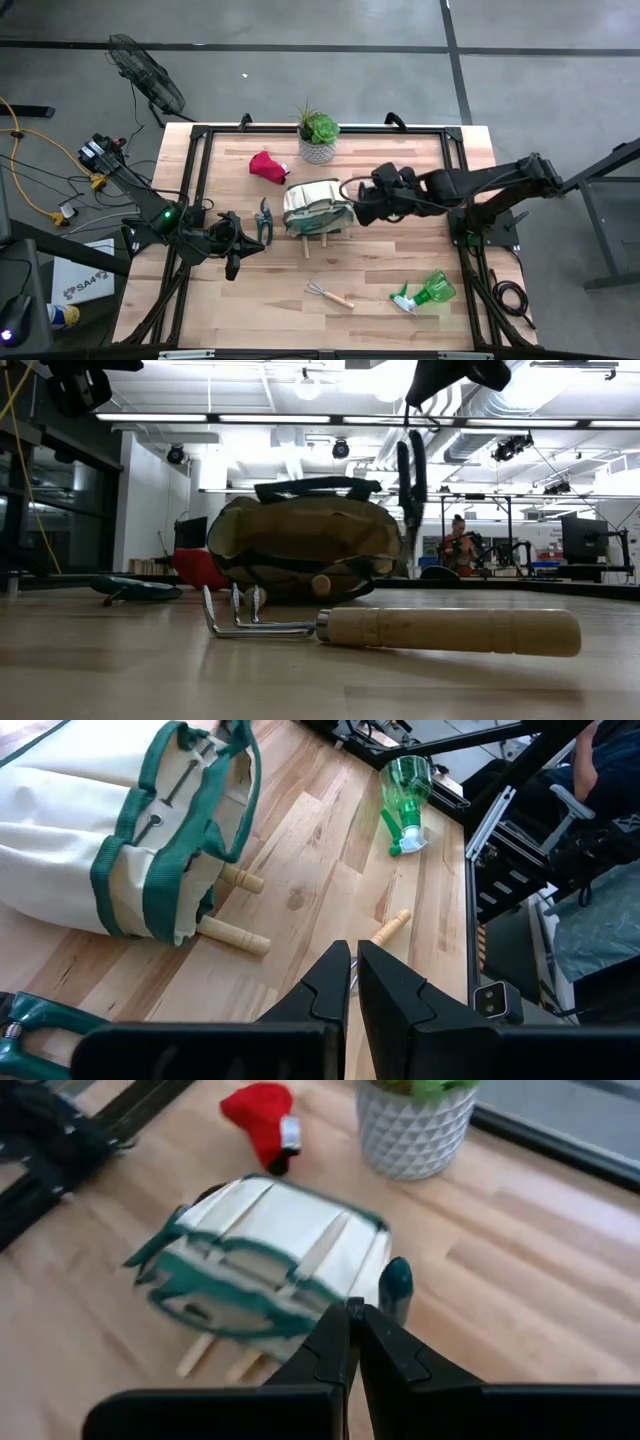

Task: Pick & Place Garden tools in Gardening bag
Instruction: Put the bottom green shear scissor into the gardening bag, then adjust the gardening bag

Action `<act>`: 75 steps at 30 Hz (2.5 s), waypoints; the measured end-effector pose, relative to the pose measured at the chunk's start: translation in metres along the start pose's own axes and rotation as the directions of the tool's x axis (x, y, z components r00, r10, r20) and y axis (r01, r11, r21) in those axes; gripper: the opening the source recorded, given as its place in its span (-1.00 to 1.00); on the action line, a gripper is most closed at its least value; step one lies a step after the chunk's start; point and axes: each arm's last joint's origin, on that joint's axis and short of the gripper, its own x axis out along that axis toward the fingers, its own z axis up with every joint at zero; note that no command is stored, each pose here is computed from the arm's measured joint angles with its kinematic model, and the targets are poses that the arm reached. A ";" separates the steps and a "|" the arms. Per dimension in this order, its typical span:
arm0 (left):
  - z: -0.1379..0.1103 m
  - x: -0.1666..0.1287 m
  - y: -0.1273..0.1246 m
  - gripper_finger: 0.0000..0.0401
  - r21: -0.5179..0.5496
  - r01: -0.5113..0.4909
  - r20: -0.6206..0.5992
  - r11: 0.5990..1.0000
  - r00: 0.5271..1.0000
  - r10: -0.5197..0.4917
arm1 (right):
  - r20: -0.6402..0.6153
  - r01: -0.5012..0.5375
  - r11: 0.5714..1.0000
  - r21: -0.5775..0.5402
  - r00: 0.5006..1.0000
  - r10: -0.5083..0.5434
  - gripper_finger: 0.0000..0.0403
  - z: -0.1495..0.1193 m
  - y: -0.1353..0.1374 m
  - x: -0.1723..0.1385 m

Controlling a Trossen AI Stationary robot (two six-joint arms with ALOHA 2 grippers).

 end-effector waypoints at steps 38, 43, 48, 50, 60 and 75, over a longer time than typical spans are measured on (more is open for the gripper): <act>0.000 0.000 0.000 -0.89 -0.007 -0.001 0.001 1.000 1.000 0.001 | -0.247 0.344 0.939 0.027 0.912 -0.327 -0.98 -0.061 -0.071 0.079; 0.000 0.000 0.000 -0.89 -0.007 -0.001 0.001 1.000 1.000 0.001 | -0.239 0.333 0.940 0.075 0.921 -0.307 -0.98 -0.069 -0.080 0.096; 0.000 0.000 0.000 -0.89 -0.007 -0.001 0.001 1.000 1.000 0.001 | -0.248 0.336 0.937 0.094 0.920 -0.305 -0.98 -0.075 -0.088 0.105; 0.000 0.000 0.000 -0.89 -0.008 -0.001 0.001 1.000 1.000 0.001 | -0.248 0.331 0.938 0.098 0.921 -0.300 -0.98 -0.077 -0.090 0.108; 0.000 0.000 0.000 -0.89 -0.008 -0.001 0.001 1.000 1.000 0.001 | -0.269 0.317 0.942 0.109 0.922 -0.279 -0.89 -0.083 -0.092 0.111; 0.000 0.000 0.000 -0.89 -0.022 -0.001 0.001 1.000 1.000 0.001 | -0.325 0.171 0.979 0.112 0.937 -0.126 -0.14 -0.079 -0.084 0.108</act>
